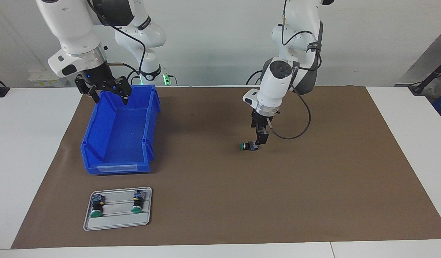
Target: Place and press button with both arms
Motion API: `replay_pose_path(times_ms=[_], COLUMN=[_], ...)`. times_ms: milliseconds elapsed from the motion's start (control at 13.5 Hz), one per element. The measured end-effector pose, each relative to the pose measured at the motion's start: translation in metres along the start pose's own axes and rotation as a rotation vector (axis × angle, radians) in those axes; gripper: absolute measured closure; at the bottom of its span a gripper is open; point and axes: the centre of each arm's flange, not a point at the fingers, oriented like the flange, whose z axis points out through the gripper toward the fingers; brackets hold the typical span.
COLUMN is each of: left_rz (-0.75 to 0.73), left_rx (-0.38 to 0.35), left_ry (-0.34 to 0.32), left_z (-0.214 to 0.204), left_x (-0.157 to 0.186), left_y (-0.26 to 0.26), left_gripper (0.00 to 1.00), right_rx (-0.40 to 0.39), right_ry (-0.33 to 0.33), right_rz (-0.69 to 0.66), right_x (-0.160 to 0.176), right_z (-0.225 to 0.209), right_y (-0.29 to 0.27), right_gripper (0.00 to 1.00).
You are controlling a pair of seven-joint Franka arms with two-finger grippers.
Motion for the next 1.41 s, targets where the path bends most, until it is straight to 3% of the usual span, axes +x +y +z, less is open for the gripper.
replay_pose_path(times_ms=[370,1037,1407], left_rz=[-0.004,-0.042,-0.047], left_rx=[-0.026,-0.007,-0.007], left_ry=[-0.016,-0.013,-0.013], left_z=[0.063,0.083,0.089], left_x=[0.018,0.013,0.011], left_y=[0.007,0.008,0.012], left_gripper=[0.00,0.00,0.05], right_rx=[0.000,0.000,0.000], right_ry=[0.000,0.000,0.000], right_rz=[0.000,0.000,0.000], right_x=[0.000,0.000,0.000], right_z=[0.000,0.000,0.000], right_y=[0.000,0.000,0.000], right_gripper=[0.00,0.00,0.00])
